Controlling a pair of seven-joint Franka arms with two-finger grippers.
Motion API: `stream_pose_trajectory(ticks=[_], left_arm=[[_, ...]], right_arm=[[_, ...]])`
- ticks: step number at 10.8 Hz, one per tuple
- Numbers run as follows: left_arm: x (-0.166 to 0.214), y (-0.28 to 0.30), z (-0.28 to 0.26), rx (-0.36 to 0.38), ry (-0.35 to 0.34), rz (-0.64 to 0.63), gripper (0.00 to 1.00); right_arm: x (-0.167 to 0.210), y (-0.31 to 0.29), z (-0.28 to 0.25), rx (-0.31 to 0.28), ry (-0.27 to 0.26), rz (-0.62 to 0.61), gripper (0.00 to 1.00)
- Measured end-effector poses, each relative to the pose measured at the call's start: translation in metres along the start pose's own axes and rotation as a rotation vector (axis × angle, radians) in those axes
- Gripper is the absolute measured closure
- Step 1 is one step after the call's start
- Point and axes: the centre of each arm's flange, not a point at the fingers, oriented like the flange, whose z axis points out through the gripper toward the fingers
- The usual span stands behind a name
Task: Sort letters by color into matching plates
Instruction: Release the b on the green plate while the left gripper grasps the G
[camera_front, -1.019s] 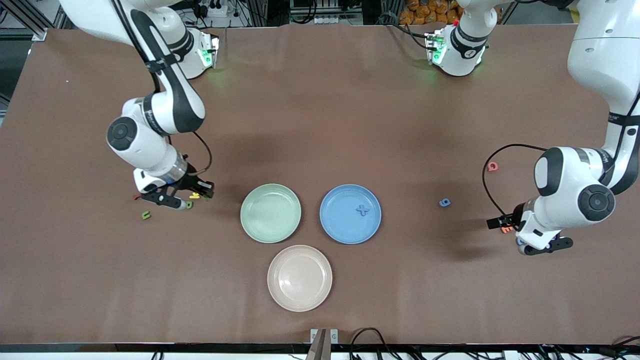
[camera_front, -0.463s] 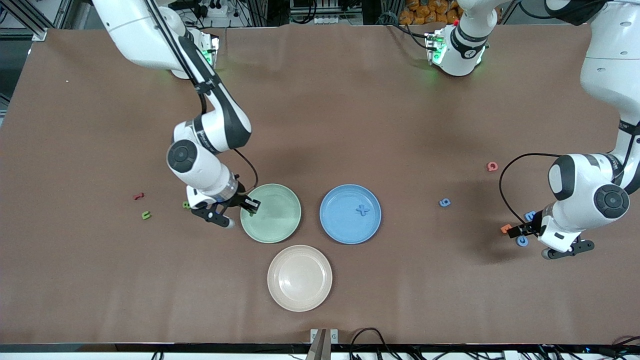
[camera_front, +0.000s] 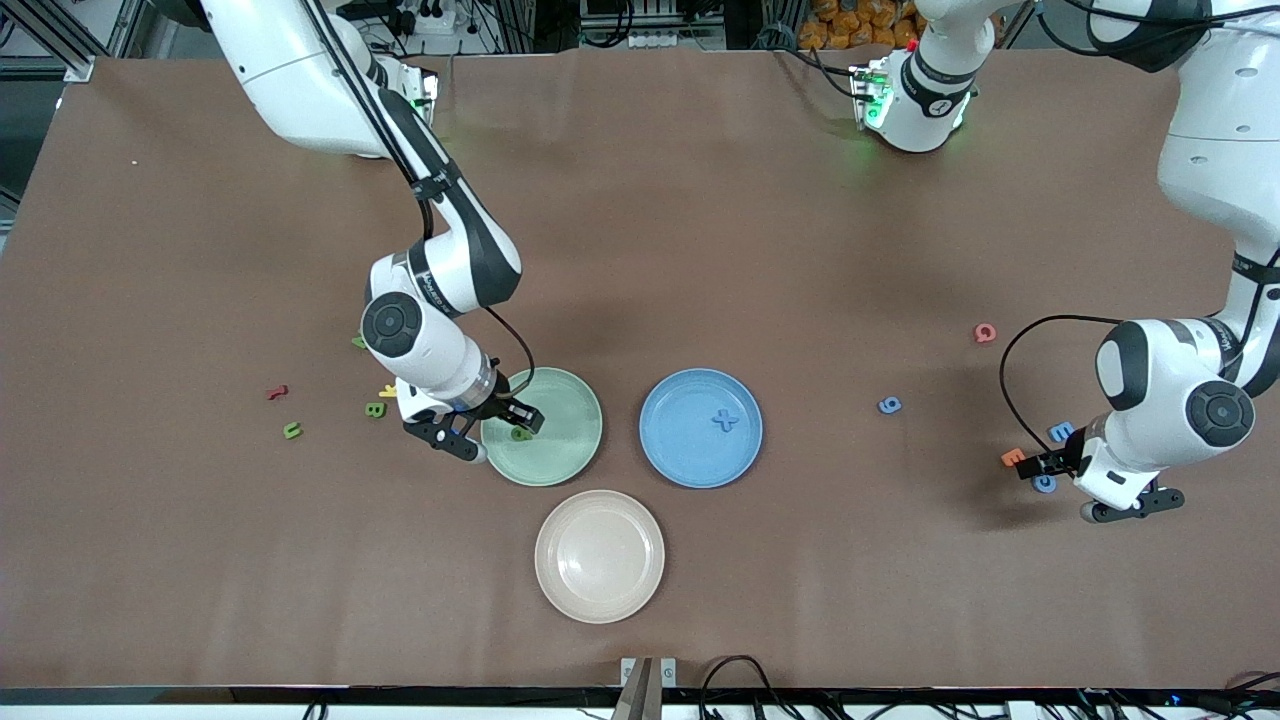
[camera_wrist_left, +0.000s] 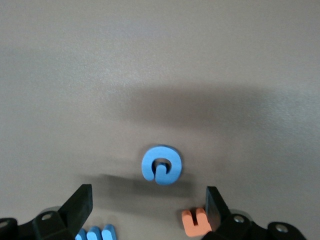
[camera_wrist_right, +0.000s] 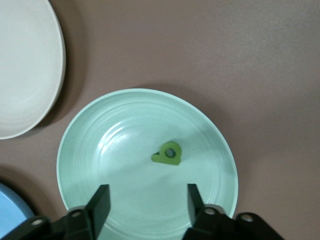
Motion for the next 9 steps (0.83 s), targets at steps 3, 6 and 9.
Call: stream_pose_trajectory(ticks=[3,6,9], left_arm=[[0.006,-0.002,0.007,-0.003,0.005,0.011,0.0],[0.011,-0.004,0.01,-0.005,0.01,0.024,0.19],[0.015,-0.007,0.006,-0.005,0.02,0.014,0.59]], right_arm=[[0.01,0.016,-0.004,-0.077,-0.045,-0.097,0.0],[0.043,0.081,-0.014,-0.158,-0.05,-0.174,0.0],[0.057,0.152,-0.019,-0.215,-0.079,-0.185,0.0]])
